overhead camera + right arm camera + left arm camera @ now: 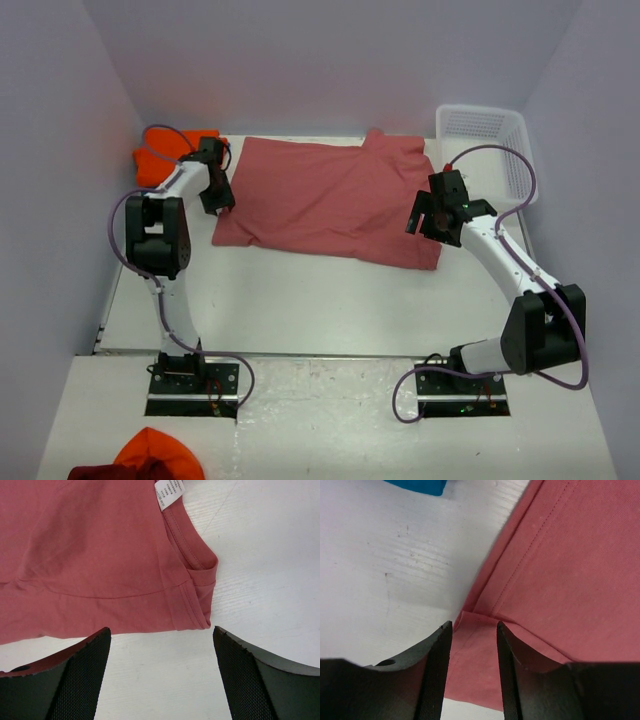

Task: Fold and stack the t-shirts
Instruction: Fold the flattened tshirt in 1/3 of the way

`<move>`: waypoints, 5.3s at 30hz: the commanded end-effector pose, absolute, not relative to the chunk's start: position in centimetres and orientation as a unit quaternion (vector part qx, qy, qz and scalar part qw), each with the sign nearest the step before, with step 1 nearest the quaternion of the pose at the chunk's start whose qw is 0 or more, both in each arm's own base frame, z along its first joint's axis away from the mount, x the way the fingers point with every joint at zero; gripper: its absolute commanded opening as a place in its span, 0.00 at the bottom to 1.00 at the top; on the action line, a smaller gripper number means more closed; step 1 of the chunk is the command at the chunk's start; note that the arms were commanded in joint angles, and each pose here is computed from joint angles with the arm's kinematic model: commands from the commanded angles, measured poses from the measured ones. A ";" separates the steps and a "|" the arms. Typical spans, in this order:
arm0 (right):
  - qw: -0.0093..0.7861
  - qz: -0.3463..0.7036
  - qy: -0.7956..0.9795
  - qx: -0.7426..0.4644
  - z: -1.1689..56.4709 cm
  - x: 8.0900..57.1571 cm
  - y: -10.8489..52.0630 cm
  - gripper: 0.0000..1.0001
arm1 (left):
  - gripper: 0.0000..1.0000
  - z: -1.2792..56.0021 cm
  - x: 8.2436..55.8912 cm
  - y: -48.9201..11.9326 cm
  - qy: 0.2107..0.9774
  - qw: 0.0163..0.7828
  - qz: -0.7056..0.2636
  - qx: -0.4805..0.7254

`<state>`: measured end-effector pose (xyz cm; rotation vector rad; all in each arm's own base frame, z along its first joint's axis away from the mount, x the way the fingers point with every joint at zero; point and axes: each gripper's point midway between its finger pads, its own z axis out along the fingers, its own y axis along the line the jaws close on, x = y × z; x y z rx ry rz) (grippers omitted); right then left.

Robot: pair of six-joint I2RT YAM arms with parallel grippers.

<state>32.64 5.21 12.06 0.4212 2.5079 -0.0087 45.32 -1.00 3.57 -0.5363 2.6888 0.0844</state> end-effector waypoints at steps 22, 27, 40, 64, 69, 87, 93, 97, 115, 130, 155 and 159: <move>0.293 -0.035 0.940 0.173 12.5 35.1 4.4 0.84 | 0.06 5.0 45.7 -0.1 0.956 0.211 0.025 -0.201; 0.271 -0.047 0.948 0.163 11.5 37.5 4.4 0.84 | 0.00 4.7 45.8 -0.1 0.956 0.210 0.024 -0.201; 0.225 -0.017 0.964 0.143 8.8 43.8 3.8 0.63 | 0.00 7.9 45.5 0.6 0.943 0.252 0.035 -0.212; 0.195 0.041 0.973 0.113 6.9 47.1 6.4 0.57 | 0.00 9.7 41.6 6.4 0.918 0.247 0.116 -0.287; 0.184 0.061 0.975 0.105 6.2 47.3 7.3 0.49 | 0.00 10.2 42.0 7.2 0.914 0.253 0.110 -0.297; 0.132 0.122 0.979 0.099 5.1 46.6 10.0 0.37 | 0.00 9.5 42.6 5.5 0.923 0.253 0.063 -0.282; 0.114 0.118 0.981 0.103 4.7 45.4 9.8 0.38 | 0.00 9.0 41.6 4.6 0.927 0.249 0.063 -0.275; 0.114 0.083 0.985 0.104 4.4 44.9 8.5 0.40 | 0.00 9.7 41.0 5.2 0.918 0.256 0.078 -0.293; 0.079 0.080 0.988 0.104 4.1 45.0 9.1 0.36 | 0.00 10.2 39.3 4.2 0.917 0.257 0.056 -0.298; 0.037 0.086 0.988 0.124 3.7 42.8 9.7 0.41 | 0.00 11.4 39.9 2.4 0.920 0.269 0.028 -0.283; 0.062 0.079 0.985 0.138 4.2 43.4 9.5 0.00 | 0.00 12.4 40.2 1.5 0.920 0.281 0.015 -0.272; 0.104 0.077 0.982 0.138 6.4 42.8 9.2 0.00 | 0.00 12.3 40.1 1.6 0.919 0.281 0.021 -0.275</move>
